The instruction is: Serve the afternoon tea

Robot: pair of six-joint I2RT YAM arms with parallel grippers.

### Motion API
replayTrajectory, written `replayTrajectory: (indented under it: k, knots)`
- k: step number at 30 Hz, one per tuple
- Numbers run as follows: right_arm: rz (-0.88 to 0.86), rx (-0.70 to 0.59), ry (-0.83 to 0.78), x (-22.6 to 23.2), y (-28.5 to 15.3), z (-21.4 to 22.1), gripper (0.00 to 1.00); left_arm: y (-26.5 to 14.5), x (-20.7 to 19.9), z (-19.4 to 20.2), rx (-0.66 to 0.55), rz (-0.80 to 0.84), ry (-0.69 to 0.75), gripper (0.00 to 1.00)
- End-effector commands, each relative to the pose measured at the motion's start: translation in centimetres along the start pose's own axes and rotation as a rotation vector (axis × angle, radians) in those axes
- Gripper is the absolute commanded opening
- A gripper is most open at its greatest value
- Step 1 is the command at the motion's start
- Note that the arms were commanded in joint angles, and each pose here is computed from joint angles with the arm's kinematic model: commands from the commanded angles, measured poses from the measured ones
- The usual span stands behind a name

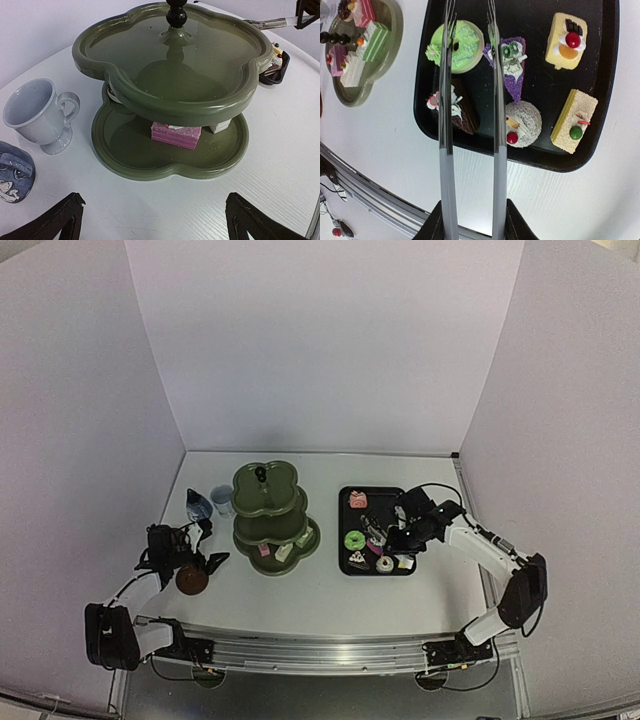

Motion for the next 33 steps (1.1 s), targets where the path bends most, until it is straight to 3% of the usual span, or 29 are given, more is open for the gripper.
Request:
replayTrajectory:
  k: [1, 14, 23, 33]
  knots:
    - [0.019, 0.059, -0.062, -0.1, 0.4, 0.7, 0.32, -0.4, 0.0, -2.1, -0.034, -0.006, 0.053, 1.00]
    - [-0.025, 0.116, -0.123, 0.5, 0.9, 0.6, 0.33, -0.3, 0.0, -1.7, -0.025, -0.005, 0.058, 0.99]
    - [-0.032, 0.050, -0.157, 1.3, -1.4, -0.9, 0.33, -0.3, 0.0, -1.6, -0.025, -0.004, 0.058, 1.00]
    - [0.011, 0.165, -0.228, 0.7, 0.0, -1.0, 0.33, -0.3, 0.1, -1.7, -0.024, -0.008, 0.062, 1.00]
Point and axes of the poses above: each gripper's point midway between its finger pads, its own y axis out along the fingers, its own x axis along the line the jaws close on, z = x × y, the point moved 6 cm from there along -y, back along the fingers, and after that the axes turned 14 degrees about -y, right-handed, at the moved point
